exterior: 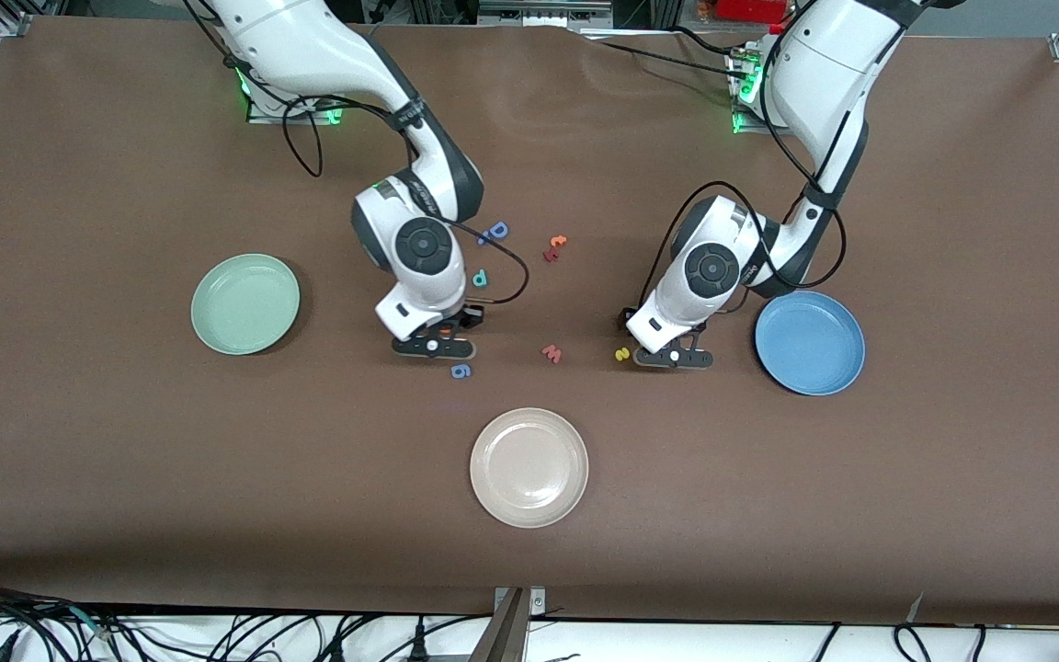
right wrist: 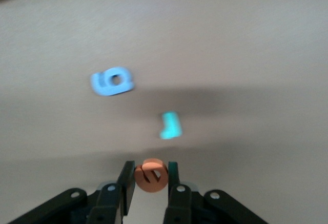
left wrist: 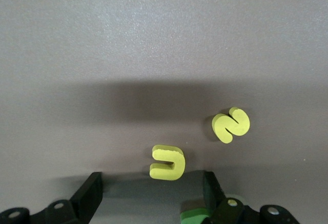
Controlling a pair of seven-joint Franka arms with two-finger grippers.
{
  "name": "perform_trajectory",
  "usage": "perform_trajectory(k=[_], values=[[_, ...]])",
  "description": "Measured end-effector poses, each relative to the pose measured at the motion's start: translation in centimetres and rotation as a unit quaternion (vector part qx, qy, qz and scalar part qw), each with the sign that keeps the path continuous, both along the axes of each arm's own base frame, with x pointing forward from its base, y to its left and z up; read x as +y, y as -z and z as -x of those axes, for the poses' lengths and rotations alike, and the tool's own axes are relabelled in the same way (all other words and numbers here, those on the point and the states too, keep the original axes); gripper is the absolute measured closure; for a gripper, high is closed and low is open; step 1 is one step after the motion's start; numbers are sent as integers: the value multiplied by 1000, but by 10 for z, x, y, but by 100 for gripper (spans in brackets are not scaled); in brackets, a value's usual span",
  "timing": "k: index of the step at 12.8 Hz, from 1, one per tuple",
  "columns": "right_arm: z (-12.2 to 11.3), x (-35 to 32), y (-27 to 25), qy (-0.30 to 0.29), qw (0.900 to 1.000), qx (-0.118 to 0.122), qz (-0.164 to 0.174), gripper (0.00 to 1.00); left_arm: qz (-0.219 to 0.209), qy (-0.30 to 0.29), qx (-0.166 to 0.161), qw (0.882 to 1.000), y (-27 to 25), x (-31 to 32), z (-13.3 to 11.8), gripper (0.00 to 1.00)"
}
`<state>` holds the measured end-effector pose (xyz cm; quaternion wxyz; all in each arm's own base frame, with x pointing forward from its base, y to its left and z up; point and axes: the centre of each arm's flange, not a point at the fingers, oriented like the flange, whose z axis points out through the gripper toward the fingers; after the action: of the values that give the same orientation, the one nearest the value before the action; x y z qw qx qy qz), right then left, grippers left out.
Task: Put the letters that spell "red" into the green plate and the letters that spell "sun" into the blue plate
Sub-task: 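Carry the orange letter to the green plate while the left gripper grasps the yellow u, then lower the yellow u onto the blue plate while the right gripper grasps the teal p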
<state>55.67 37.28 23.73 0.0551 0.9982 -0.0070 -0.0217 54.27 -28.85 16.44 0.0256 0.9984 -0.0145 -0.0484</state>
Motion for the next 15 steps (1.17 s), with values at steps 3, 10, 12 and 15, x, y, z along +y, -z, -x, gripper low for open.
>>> perform_trajectory(k=[3,10,12,15], values=[[-19,-61,-37,-37,999,24,25,70,1,0,-2,1000,-1,0,-1,12],[-6,-245,11,-114,988,92,46,70,5,-5,-17,1000,-5,3,-9,13],[0,-277,24,-119,987,101,45,70,8,-6,-22,1000,-4,3,-10,15],[2,-315,30,-113,987,112,36,70,9,-6,-24,1000,-1,1,-9,15]])
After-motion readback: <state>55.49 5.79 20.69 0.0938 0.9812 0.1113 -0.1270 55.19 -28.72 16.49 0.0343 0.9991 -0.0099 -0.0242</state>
